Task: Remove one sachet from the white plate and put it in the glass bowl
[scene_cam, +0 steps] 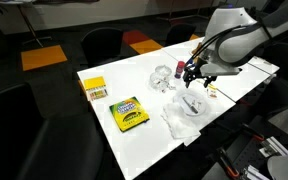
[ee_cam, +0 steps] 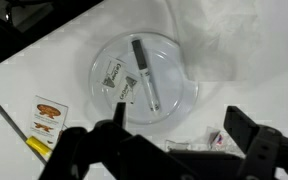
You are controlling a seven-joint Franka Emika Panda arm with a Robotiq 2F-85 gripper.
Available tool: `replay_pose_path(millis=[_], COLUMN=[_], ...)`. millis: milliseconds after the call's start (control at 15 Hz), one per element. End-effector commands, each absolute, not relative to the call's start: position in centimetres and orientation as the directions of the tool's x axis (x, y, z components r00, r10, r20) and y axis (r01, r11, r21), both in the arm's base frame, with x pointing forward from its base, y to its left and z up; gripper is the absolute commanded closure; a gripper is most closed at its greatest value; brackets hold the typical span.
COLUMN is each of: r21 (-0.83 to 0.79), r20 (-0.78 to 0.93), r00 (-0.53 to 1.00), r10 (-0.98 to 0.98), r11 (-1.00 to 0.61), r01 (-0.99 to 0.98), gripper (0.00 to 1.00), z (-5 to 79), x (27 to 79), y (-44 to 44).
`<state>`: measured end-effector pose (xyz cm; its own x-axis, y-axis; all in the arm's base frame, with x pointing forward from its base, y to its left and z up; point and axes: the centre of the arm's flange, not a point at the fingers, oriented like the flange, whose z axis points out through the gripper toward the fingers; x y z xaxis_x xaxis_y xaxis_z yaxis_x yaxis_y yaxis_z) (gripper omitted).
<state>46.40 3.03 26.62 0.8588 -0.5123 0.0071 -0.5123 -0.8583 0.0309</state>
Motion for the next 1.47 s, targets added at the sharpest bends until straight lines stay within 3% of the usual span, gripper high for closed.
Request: replay_pose_path(millis=[0, 533, 1400], r21=[0.066, 0.135, 0.074], r20=[0.017, 0.063, 0.093], r00=[0.857, 0.868, 0.845], r10=[-0.516, -0.493, -0.526], r11=[-0.854, -0.857, -0.843], r01=[-0.516, -0.497, -0.533], gripper=[0.00, 0.00, 0.00], z=[23.6, 19.4, 16.0], x=[46.7, 45.3, 43.9], y=[1.5, -1.3, -3.0])
